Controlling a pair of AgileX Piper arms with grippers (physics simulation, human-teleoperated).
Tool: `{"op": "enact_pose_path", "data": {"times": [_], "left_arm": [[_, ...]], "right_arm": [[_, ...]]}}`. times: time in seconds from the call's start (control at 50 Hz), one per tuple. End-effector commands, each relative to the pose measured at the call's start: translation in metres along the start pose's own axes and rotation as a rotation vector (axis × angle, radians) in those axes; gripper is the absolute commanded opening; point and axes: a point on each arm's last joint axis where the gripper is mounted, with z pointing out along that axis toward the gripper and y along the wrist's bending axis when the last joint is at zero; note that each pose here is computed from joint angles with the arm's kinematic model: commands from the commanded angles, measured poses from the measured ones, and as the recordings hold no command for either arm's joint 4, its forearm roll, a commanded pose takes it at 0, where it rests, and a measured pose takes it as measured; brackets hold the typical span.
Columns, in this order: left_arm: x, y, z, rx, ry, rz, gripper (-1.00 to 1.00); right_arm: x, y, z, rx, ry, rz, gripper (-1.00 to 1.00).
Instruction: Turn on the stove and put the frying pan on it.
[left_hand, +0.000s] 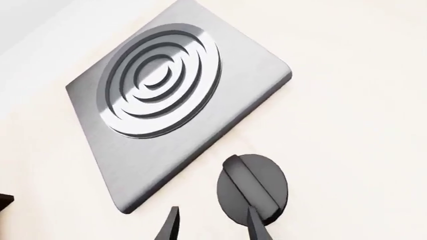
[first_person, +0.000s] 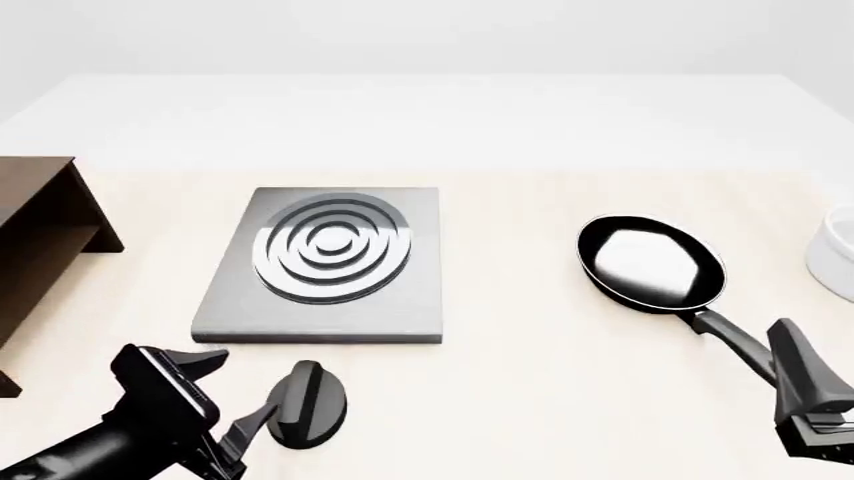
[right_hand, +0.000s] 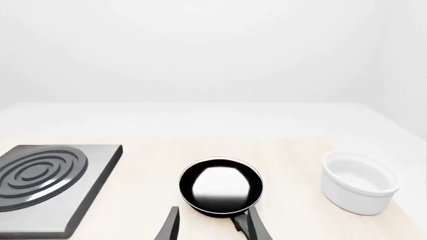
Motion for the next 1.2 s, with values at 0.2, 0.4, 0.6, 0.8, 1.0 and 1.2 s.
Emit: {"op": "enact_pose_path", "data": {"times": [0.2,0.4,0.6,0.8,1.0,1.2], "left_arm": [[-0.008,-0.011,0.012,0.068,-0.024,0.02,1.0],[-0.011,-0.015,0.019,0.088,-0.032,0.024,1.0],[-0.015,-0.018,0.023,0.106,-0.044,0.026,1.0],[-0.023,-0.025,0.027,0.143,-0.057,0.02,1.0],[-0.031,-0.028,0.034,0.156,-0.077,0.023,1.0],[-0.036,-0.014,0.018,0.097,-0.106,-0.002,1.0]], "right_arm": [[0.001,0.0,-0.001,0.002,0.0,-0.003,1.0],[0.001,0.0,-0.001,0.002,-0.001,-0.003,1.0],[0.0,0.0,0.0,0.002,-0.002,-0.002,1.0],[0.001,0.0,-0.001,0.002,-0.003,0.002,1.0],[-0.001,0.0,0.001,0.001,-0.003,0.004,1.0],[0.0,0.0,0.0,0.002,-0.002,0.001,1.0]]}}
